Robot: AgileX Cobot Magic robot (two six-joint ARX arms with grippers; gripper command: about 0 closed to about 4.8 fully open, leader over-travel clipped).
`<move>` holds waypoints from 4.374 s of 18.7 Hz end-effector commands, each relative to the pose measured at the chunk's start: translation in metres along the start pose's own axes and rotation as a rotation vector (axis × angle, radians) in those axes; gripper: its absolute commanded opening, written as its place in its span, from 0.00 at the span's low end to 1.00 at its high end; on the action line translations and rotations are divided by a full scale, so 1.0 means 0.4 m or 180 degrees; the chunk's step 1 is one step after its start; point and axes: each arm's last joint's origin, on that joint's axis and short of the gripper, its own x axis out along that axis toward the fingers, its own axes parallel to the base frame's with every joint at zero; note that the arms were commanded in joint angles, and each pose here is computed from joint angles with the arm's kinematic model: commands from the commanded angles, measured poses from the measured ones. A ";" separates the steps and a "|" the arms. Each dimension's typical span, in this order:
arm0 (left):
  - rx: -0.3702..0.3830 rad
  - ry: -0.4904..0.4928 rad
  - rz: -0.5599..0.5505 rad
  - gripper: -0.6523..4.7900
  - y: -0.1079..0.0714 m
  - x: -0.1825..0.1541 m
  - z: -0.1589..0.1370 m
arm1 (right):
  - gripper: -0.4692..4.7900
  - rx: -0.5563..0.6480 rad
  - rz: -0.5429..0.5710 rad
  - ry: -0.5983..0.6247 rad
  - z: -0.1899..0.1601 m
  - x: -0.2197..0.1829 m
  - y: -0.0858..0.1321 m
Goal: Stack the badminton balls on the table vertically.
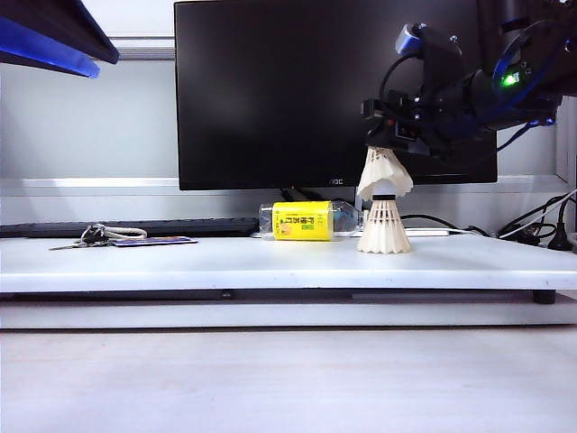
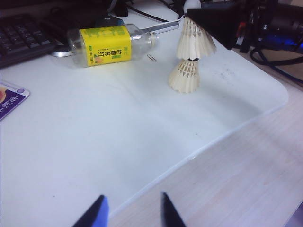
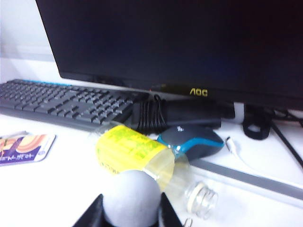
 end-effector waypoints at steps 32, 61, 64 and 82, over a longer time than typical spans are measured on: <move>0.0232 -0.0538 -0.0001 0.40 -0.020 -0.067 0.035 | 0.61 -0.0168 0.0069 -0.0894 0.196 -0.117 0.040; -0.0335 -0.1357 -0.0088 0.11 -0.060 -0.215 -0.187 | 0.08 0.0701 -0.0206 -0.0473 -0.014 -0.637 0.104; -0.0332 -0.1345 -0.0069 0.11 -0.053 -0.195 -0.204 | 0.08 0.0782 -0.0230 -0.0345 -0.066 -0.620 0.096; 0.0248 -0.0872 0.0175 0.11 -0.018 -0.091 -0.332 | 0.08 0.0300 -0.0659 0.0650 -0.211 -0.607 0.075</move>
